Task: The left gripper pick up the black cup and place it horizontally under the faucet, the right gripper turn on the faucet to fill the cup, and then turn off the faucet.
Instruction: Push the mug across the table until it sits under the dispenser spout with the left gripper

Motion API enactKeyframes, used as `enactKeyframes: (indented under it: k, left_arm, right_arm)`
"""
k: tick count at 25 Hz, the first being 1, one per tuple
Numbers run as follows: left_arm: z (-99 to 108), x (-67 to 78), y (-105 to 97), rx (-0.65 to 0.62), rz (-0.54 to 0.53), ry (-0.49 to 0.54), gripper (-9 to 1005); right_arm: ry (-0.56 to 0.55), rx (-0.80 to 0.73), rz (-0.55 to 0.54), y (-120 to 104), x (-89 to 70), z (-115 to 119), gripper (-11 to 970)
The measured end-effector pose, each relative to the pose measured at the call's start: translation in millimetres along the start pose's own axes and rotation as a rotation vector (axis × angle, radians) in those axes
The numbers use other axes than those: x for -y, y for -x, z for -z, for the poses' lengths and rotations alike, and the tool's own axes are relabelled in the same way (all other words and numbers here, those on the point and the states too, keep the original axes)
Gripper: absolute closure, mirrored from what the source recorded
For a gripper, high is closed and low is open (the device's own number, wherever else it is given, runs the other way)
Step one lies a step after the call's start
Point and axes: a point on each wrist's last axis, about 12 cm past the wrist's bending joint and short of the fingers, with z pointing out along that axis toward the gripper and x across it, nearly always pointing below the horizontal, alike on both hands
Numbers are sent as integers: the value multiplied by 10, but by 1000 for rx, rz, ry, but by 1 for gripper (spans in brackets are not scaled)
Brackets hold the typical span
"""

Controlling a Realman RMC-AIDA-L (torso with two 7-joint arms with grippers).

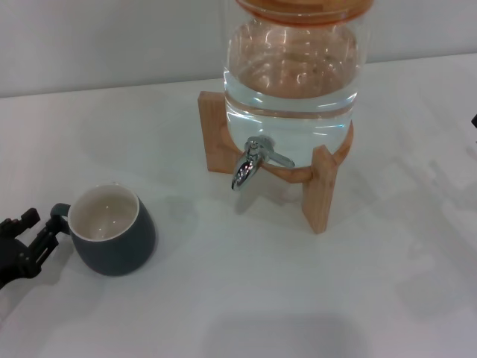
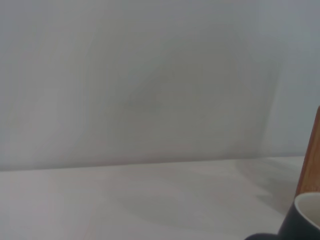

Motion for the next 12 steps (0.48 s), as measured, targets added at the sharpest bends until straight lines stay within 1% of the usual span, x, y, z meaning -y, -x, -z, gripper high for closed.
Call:
enactKeyframes:
  k: [5,12]
  left_arm:
    - [-60,-36,64,-14,-27,-12,557]
    - [-143,-44,100,-41,-49,-27,556]
  right_arm:
    - [2,-1,0,-2,-2,-18,177]
    - [3,-2,0,-3,-4,-24,178]
